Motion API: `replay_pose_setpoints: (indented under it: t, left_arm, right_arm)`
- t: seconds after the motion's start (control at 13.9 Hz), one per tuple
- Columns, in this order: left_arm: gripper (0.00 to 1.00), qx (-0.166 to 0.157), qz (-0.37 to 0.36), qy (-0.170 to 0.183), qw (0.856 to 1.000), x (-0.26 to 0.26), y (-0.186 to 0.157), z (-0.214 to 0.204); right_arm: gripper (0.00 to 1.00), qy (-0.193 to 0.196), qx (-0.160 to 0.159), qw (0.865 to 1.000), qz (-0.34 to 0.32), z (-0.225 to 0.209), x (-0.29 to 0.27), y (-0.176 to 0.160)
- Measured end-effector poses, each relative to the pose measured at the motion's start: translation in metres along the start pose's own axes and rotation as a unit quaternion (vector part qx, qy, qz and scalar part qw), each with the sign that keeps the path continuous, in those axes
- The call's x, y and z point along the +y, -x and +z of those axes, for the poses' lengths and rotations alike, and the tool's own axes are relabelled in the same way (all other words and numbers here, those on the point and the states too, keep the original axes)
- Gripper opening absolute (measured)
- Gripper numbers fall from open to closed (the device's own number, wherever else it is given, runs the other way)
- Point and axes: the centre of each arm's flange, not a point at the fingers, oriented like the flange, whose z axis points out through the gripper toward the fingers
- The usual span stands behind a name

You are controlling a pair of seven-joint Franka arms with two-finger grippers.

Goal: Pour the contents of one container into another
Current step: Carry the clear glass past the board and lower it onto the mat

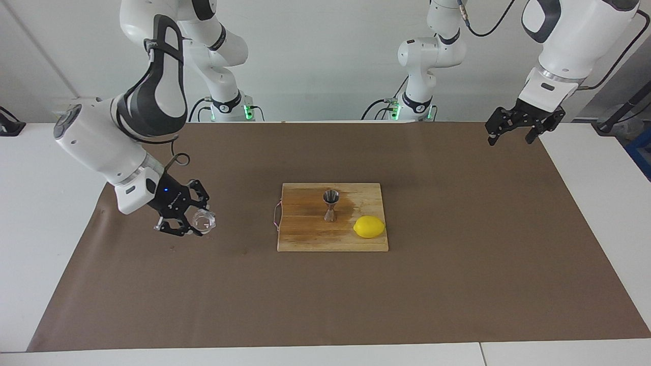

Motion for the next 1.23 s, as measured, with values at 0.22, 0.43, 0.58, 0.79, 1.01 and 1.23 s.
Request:
replay_pose_setpoints:
  t: [0.22, 0.43, 0.58, 0.79, 1.01, 1.23]
  left_arm:
    - [1.0, 0.0, 0.0, 0.0, 1.0, 0.0, 0.0, 0.0]
    - [1.0, 0.0, 0.0, 0.0, 1.0, 0.0, 0.0, 0.0]
    - [1.0, 0.0, 0.0, 0.0, 1.0, 0.0, 0.0, 0.0]
    - [1.0, 0.0, 0.0, 0.0, 1.0, 0.0, 0.0, 0.0]
    - [1.0, 0.0, 0.0, 0.0, 1.0, 0.0, 0.0, 0.0]
    - [1.0, 0.0, 0.0, 0.0, 1.0, 0.0, 0.0, 0.0]
  right_arm:
    - [0.48, -0.01, 0.022, 0.998, -0.057, 0.007, 0.006, 0.071]
    - [0.48, -0.024, 0.036, 0.992, -0.115, 0.024, 0.001, 0.11]
    - [0.48, -0.031, 0.078, 0.987, -0.137, 0.044, -0.002, 0.141]
    - [0.48, -0.048, 0.107, 0.981, -0.153, 0.061, 0.0, 0.185]
    - [0.48, -0.066, 0.12, 0.976, -0.169, 0.064, -0.003, 0.202]
    - [0.48, -0.078, 0.132, 0.971, -0.185, 0.062, -0.008, 0.214]
